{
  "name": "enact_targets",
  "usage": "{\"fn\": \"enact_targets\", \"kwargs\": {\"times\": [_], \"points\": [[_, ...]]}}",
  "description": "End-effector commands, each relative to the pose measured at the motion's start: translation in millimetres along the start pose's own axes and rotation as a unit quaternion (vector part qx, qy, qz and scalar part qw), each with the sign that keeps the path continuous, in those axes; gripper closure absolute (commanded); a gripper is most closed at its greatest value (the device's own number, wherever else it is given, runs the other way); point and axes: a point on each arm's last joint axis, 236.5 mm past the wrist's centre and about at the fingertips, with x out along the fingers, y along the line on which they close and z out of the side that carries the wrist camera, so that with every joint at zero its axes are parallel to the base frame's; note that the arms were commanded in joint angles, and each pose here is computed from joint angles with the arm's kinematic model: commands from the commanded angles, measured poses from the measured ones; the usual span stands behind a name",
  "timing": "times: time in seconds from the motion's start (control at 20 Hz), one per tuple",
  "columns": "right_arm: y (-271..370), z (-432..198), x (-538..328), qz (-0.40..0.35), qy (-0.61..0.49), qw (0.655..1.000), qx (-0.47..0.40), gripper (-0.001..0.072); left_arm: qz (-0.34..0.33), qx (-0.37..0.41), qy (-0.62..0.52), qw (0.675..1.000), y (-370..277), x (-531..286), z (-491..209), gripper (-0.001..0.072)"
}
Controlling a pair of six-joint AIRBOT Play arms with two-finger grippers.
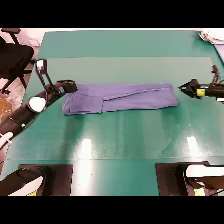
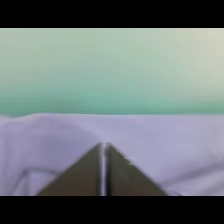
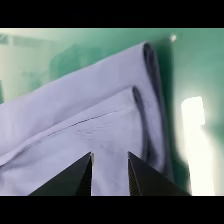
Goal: Fold the shirts.
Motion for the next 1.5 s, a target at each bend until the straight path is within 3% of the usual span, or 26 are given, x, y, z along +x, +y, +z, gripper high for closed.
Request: {"fn": "enact_targets", "kwargs": {"times": [0.0, 0.05, 0.25, 0.3, 0.65, 0.7, 0.75, 1.0, 1.15, 1.45], "points": [[-17, 6, -43, -0.049, -0.022, 0.998, -0.028, 0.0443, -0.089, 0.051, 0.09, 0.991, -55, -16, 4, 0.0685], [-23, 3, -55, -0.063, -0.019, 0.997, -0.033, 0.0437, -0.108, 0.044, 0.109, 0.987, -68, -22, 7, 0.0685], [-29, -21, -69, -0.05, 0.025, 0.998, -0.019, 0.0101, -0.134, -0.04, 0.205, 0.969, -95, -14, -8, 0.0685], [-29, -25, -67, -0.045, 0.036, 0.998, -0.015, 0.0085, -0.14, -0.04, 0.225, 0.963, -103, -7, -18, 0.0686], [-28, -38, -39, -0.031, 0.076, 0.996, -0.026, 0.0076, -0.126, -0.086, 0.388, 0.909, -159, 46, -161, 0.0687], [-27, -40, -35, -0.029, 0.081, 0.996, -0.031, 0.0007, -0.117, -0.09, 0.395, 0.907, -163, 53, -175, 0.0687], [-26, -42, -31, -0.027, 0.088, 0.995, -0.038, 0.0003, -0.107, -0.089, 0.398, 0.907, -165, 61, -185, 0.0687], [-40, -38, -27, -0.045, 0.132, 0.988, -0.06, 0.0003, 0.006, -0.058, 0.398, 0.915, -127, 78, -203, 0.0687], [-38, -19, -28, -0.043, 0.124, 0.989, -0.071, 0.0003, 0.004, -0.066, 0.373, 0.925, -128, 89, -195, 0.0687], [-46, -20, -18, -0.026, 0.152, 0.986, -0.068, 0.0002, 0.014, -0.079, 0.41, 0.909, -123, 90, -225, 0.0687]]}}
